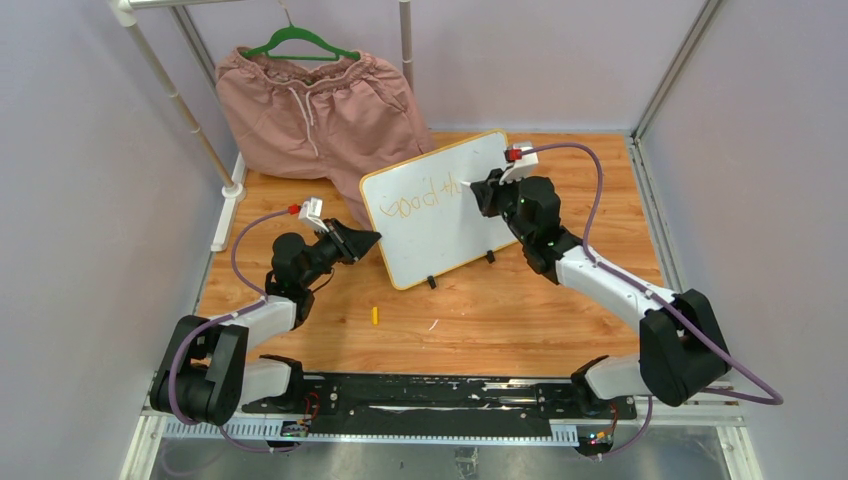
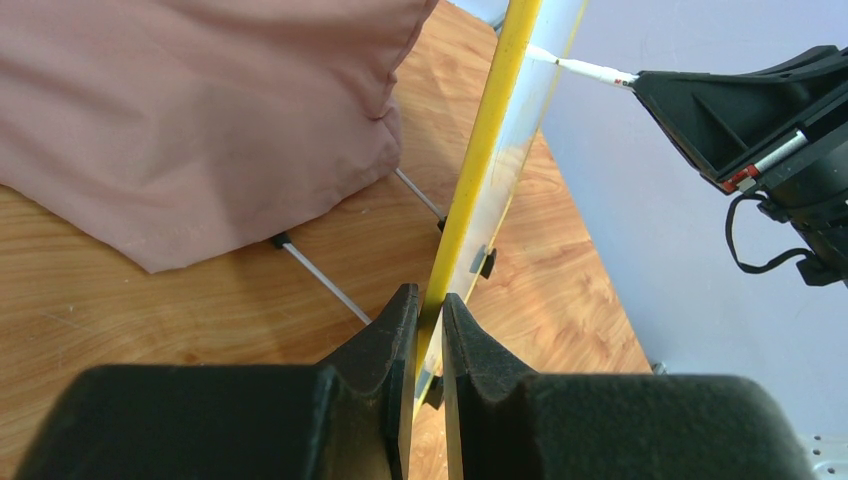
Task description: Write a sentence on the whiteboard
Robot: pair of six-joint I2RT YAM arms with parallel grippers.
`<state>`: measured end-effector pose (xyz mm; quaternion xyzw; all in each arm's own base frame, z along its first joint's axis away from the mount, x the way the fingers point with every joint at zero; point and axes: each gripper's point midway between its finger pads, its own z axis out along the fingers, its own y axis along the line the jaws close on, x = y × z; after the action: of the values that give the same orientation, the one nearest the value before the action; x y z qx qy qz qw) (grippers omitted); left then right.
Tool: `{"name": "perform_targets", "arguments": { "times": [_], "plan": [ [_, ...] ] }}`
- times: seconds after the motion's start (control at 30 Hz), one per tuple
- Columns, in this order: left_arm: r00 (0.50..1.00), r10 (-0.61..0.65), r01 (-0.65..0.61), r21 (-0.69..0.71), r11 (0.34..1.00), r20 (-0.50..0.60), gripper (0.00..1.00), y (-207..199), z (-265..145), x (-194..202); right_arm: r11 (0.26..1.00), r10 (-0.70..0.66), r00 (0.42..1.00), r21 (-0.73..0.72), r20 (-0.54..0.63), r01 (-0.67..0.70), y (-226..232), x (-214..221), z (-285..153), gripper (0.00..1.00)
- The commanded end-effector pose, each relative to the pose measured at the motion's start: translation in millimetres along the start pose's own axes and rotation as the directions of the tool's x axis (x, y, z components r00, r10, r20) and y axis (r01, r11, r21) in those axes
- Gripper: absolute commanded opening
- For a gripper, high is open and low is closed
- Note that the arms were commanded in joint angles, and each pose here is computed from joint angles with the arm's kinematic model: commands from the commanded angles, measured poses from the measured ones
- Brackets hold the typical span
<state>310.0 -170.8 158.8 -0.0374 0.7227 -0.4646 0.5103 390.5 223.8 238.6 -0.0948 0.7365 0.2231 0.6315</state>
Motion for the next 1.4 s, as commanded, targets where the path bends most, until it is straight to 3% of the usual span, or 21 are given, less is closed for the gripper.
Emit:
{"name": "perform_targets", "arguments": {
  "times": [0.0, 0.57, 0.97, 1.37],
  "plan": [
    [0.999, 0.032, -0.033, 0.036, 0.999, 0.026, 0.17, -9.8, -0.8, -7.8, 1.0, 0.015, 1.0, 0.006, 0.018, -0.015, -3.8, -5.2, 3.6, 0.0],
    [0.999, 0.03, -0.031, 0.037, 0.999, 0.025, 0.17, -9.8, -0.7, -7.6, 0.999, 0.031, 0.999, 0.032, -0.028, -0.03, -12.6, 23.4, -13.9, 0.0],
    [0.999, 0.029, -0.03, 0.035, 0.999, 0.025, 0.17, -9.5, -0.9, -7.3, 0.999, 0.042, 0.994, -0.02, 0.097, -0.04, 4.9, -41.0, -17.5, 0.0],
    [0.999, 0.031, -0.032, 0.037, 0.999, 0.025, 0.17, -10.1, -1.0, -7.6, 1.0, 0.029, 0.996, 0.007, 0.088, -0.03, -5.9, -38.5, -4.4, 0.0]
  ]
}}
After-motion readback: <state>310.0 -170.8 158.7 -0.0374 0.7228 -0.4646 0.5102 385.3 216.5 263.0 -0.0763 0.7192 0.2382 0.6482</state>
